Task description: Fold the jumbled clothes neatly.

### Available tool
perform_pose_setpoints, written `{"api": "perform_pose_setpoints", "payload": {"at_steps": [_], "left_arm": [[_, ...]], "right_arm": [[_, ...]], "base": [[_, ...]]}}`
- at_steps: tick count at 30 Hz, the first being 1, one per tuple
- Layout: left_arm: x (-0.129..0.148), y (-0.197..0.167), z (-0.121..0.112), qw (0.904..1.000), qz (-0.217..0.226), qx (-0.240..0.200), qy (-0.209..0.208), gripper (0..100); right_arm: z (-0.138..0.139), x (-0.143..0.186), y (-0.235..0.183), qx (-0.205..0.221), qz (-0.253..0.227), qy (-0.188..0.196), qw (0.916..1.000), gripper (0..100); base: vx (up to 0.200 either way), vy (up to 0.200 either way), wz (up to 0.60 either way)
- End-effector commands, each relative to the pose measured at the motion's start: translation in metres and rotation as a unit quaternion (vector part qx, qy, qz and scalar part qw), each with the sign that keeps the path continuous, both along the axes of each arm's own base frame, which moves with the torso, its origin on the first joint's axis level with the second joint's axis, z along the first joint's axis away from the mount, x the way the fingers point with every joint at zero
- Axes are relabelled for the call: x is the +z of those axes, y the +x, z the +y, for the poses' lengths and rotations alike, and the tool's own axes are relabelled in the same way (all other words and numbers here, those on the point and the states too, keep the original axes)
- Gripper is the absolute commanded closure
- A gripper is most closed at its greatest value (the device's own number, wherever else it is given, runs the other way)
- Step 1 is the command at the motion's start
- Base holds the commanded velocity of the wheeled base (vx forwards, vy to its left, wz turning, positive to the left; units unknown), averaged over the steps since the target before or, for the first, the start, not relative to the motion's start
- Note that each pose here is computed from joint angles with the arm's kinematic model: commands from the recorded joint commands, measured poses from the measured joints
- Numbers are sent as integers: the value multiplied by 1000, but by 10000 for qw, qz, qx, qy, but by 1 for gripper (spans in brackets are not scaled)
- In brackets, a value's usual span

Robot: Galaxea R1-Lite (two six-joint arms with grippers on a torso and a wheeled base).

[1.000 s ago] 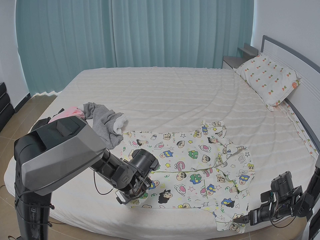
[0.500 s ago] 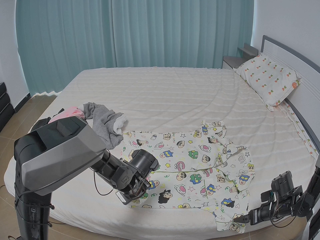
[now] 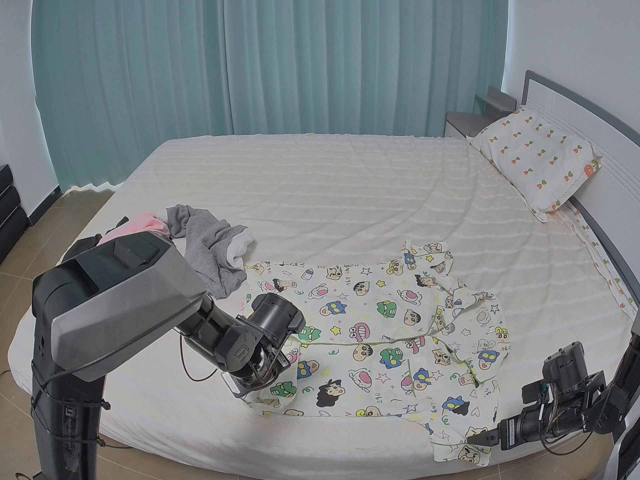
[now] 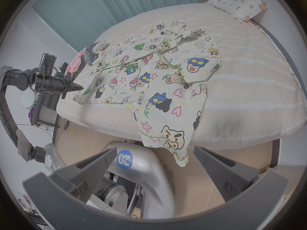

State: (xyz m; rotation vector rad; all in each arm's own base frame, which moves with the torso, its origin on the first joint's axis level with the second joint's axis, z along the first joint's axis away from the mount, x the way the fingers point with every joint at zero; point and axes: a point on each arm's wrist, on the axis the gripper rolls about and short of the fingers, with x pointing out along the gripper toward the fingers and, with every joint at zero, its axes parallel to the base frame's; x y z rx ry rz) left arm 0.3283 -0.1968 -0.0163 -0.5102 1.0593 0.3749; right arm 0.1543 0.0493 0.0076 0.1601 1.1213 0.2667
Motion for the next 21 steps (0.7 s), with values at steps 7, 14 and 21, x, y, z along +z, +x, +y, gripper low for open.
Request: {"api": "perform_pose_setpoints", "payload": {"at_steps": [7, 14, 21], "left_arm": [[-9, 7, -2, 9996, 16, -249, 156, 0], [-11, 9, -13, 9986, -34, -487, 207, 0], [-23, 7, -22, 9971, -124, -478, 585, 100]], "right_arm": [[-1, -1, -4, 6, 82, -18, 10000, 0], [-1, -1, -4, 2, 80, -25, 10000, 0], [-1, -1, -4, 2, 80, -25, 10000, 0]], "base": [[0, 0, 0], [0, 0, 0], [0, 0, 0]]}}
